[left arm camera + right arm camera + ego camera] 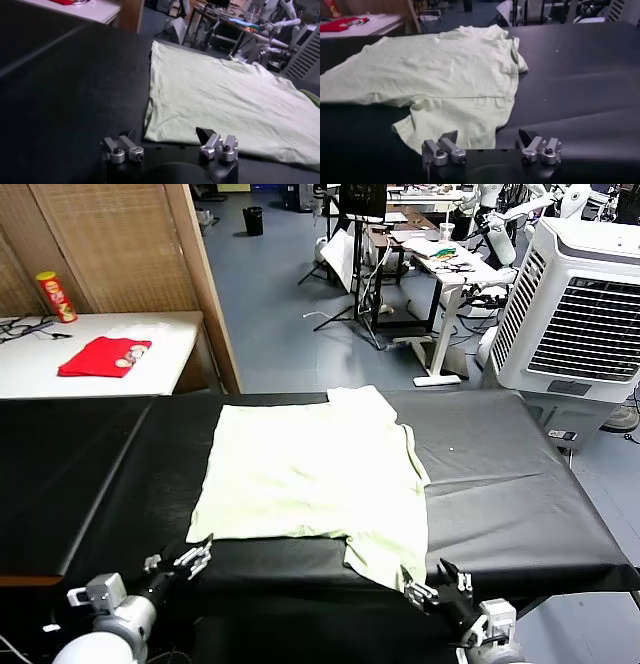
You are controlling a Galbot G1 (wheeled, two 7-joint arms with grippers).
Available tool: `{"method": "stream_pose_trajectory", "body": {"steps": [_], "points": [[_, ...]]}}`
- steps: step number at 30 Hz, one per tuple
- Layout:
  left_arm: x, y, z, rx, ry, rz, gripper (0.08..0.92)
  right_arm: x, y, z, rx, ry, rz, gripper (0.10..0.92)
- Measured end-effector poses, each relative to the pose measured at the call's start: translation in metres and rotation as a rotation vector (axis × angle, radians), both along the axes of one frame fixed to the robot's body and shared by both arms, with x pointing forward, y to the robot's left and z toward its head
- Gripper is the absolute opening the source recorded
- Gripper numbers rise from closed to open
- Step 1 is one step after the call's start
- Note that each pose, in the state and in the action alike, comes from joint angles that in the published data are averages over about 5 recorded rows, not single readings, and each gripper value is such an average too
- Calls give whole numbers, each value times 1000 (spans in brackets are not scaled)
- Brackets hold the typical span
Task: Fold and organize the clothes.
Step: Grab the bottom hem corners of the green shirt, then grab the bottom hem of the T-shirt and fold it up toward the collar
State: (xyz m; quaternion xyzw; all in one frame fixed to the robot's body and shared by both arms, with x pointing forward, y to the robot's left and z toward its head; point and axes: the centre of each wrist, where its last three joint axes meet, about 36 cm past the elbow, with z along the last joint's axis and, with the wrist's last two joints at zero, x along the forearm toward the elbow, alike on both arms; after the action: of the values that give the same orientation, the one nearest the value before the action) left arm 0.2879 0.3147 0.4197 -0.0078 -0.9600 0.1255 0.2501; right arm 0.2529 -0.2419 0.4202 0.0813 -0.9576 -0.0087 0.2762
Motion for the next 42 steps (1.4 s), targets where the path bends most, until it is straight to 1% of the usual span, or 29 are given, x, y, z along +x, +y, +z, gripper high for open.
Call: {"method": "stream_pose_trajectory", "body": {"steps": [2, 5, 6, 7, 8, 9, 10, 12, 13, 16, 17, 19, 21, 22, 29, 31, 33, 36, 40, 42], "points": [[1, 0, -1, -1, 1, 1, 798, 0, 0, -1, 1, 0, 0, 760], [2, 1, -5, -4, 7, 1, 798, 1, 2, -3, -1, 2, 0, 709], [2, 1, -7, -5, 8, 0, 790, 1, 3, -4, -3, 3, 0, 684], [3, 1, -8, -5, 10, -1, 783, 1, 3, -5, -5, 4, 0, 643], [3, 1, -10, -5, 11, -2, 759, 1, 4, -6, -9, 5, 0, 607], [3, 0, -12, -3, 11, -3, 719, 1, 5, -6, -13, 6, 1, 561], [4, 0, -13, -1, 11, -4, 679, 1, 5, -7, -16, 7, 2, 497], [5, 0, -17, 2, 12, -2, 564, 0, 7, -7, -21, 9, 3, 397], [6, 0, -18, 3, 12, -1, 514, -1, 7, -7, -23, 9, 3, 330], [6, -1, -22, -1, 14, -3, 347, -4, 6, -5, -28, 6, -5, 186], [5, -1, -23, -2, 14, -5, 297, -5, 5, -3, -30, 5, -8, 154], [2, -2, -23, 0, 13, -10, 189, -8, 4, 1, -34, -1, -14, 124], [-1, -4, -22, 7, 11, -10, 135, -11, 4, 7, -36, -10, -19, 121], [-3, -6, -21, 11, 10, -9, 125, -14, 4, 11, -36, -16, -21, 122], [-24, -11, -3, 36, -2, 6, 127, -28, 0, 34, -48, -64, -31, 122], [-30, -12, 4, 38, -15, 8, 127, -26, -3, 35, -45, -90, -28, 122], [-32, -14, 10, 39, -42, 10, 127, -21, -5, 33, -34, -122, -18, 122], [-31, -18, 14, 46, -103, 15, 127, -8, -8, 24, -12, -169, -6, 122], [-18, -25, 14, 62, -188, 21, 127, 21, -12, 10, 3, -220, 5, 122], [-9, -28, 12, 77, -222, 35, 127, 39, -14, 5, -4, -242, 14, 122]]}}
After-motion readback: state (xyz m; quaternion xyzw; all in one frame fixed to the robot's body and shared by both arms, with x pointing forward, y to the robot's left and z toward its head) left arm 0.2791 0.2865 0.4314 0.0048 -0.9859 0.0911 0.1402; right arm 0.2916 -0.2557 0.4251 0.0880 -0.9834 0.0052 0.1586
